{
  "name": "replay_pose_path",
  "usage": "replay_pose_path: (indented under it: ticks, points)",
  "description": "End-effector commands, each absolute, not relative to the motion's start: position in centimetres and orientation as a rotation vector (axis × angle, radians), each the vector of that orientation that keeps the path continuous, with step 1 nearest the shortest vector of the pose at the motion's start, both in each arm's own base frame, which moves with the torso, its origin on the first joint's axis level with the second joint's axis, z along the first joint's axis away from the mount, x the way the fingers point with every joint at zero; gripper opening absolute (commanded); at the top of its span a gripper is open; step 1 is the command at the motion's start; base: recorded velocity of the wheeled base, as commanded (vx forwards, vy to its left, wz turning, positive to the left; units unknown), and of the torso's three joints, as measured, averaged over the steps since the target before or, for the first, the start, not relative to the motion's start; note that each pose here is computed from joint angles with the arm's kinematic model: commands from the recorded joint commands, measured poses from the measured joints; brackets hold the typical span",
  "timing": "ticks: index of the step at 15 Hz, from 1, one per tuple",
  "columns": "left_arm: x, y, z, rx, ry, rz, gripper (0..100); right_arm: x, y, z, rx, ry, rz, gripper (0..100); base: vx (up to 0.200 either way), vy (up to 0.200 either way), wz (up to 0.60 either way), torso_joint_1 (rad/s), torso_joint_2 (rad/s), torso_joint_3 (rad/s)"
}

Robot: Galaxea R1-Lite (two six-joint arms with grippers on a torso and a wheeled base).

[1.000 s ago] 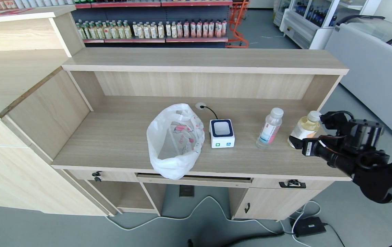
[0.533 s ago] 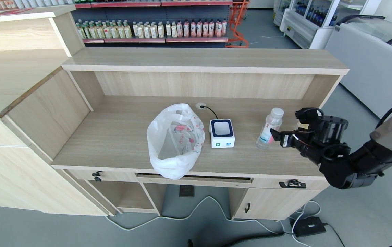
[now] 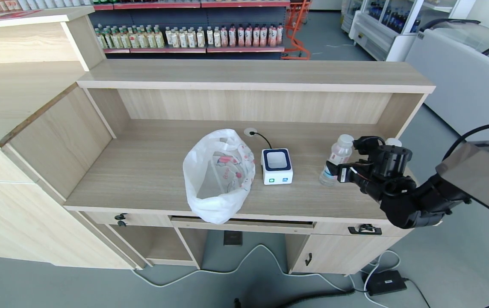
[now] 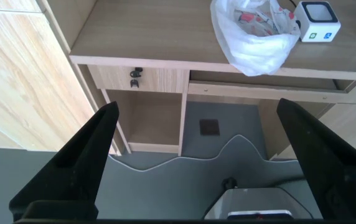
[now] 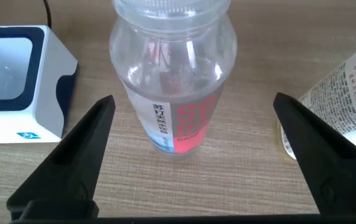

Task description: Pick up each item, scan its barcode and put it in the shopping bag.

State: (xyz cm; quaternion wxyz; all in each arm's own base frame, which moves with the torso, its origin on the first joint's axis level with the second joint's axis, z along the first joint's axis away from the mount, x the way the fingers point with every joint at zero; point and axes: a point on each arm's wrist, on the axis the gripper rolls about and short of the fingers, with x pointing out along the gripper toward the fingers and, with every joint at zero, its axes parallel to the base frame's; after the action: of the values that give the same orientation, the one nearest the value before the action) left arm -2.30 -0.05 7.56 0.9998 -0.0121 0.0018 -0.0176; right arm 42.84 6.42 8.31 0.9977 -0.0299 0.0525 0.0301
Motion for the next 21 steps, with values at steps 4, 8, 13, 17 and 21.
replay_pose_path:
  ticks: [4, 8, 13, 17, 21]
  points:
    - [-2.3, -0.1, 7.5, -0.025, 0.004, -0.035, 100, 44.8, 7.8, 8.4, -0.054, 0.079, 0.083, 100, 0.0, 0.0, 0.0, 0.0, 0.0, 0.0]
    - [-2.3, -0.1, 7.6, -0.025, 0.002, -0.035, 100, 46.0, 8.6, 8.6, -0.055, 0.069, 0.095, 100, 0.0, 0.0, 0.0, 0.0, 0.0, 0.0]
    - [-2.3, -0.1, 7.6, -0.025, 0.004, -0.035, 100, 47.0, 8.8, 7.7, -0.058, 0.084, 0.099, 100, 0.0, 0.0, 0.0, 0.0, 0.0, 0.0]
    - [-2.3, -0.1, 7.6, -0.025, 0.002, -0.035, 100, 47.5, 9.1, 7.1, -0.056, 0.083, 0.12, 100, 0.0, 0.0, 0.0, 0.0, 0.0, 0.0]
    - [-2.3, -0.1, 7.6, -0.025, 0.002, -0.035, 100, 48.4, 9.2, 7.5, -0.055, 0.067, 0.133, 100, 0.0, 0.0, 0.0, 0.0, 0.0, 0.0]
